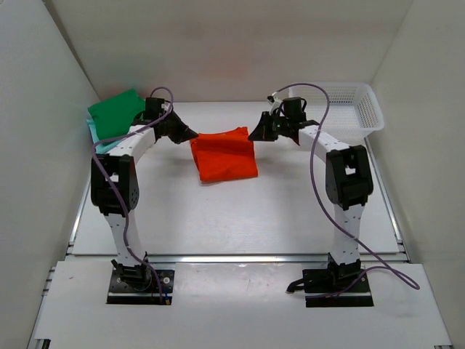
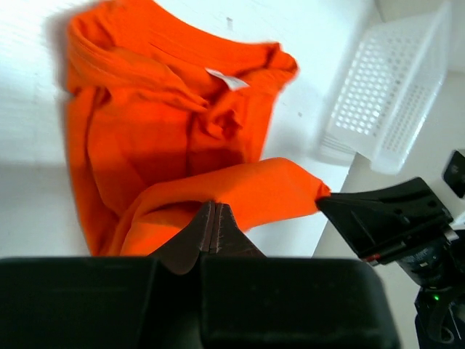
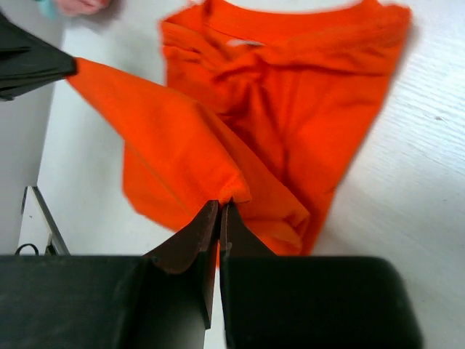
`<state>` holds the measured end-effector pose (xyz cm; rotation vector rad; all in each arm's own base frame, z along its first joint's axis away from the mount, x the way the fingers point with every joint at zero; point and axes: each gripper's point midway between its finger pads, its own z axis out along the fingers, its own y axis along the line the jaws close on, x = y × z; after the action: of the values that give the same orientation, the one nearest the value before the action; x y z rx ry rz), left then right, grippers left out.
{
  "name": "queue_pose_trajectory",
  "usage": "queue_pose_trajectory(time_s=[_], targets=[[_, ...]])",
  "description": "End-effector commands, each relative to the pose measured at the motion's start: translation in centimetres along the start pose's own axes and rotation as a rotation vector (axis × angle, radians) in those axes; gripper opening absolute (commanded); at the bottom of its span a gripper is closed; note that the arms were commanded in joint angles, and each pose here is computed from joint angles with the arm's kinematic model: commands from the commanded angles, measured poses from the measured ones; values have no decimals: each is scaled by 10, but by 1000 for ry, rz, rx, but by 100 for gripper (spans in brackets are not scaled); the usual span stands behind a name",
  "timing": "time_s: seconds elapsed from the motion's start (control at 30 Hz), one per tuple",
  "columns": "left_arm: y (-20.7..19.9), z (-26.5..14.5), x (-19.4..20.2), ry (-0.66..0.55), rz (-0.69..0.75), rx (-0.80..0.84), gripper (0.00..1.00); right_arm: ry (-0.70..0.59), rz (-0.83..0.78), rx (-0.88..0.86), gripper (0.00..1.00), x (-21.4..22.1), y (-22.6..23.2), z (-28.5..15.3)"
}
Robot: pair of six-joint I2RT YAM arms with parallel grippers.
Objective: Fold and stack the t-shirts
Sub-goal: Fold the long partially folded tshirt into a neat square
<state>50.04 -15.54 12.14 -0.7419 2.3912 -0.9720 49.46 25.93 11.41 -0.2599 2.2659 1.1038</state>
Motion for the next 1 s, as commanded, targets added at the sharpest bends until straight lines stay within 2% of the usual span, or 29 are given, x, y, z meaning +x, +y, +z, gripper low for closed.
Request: queue_pose_trajectory(time_s=[0.0, 0.07, 0.3, 0.63, 0.7, 0.97], targets=[[-27, -40, 9, -23, 83, 62, 0, -147, -155, -75, 0, -32, 57, -40], [-33, -53, 19, -20, 99, 89, 0, -134, -158, -87, 0, -15, 70, -53], [-13, -86, 70, 0, 89, 95, 0, -151, -207, -108, 0, 16, 105, -86], [15, -139, 129, -16, 135, 77, 0, -91, -203, -117, 0, 107, 131, -121], [18, -144, 145, 15, 135, 85, 0, -72, -186, -123, 0, 124, 133, -128], [16, -173, 188, 59, 89, 153, 0, -43, -160, -149, 0, 153, 147, -144]])
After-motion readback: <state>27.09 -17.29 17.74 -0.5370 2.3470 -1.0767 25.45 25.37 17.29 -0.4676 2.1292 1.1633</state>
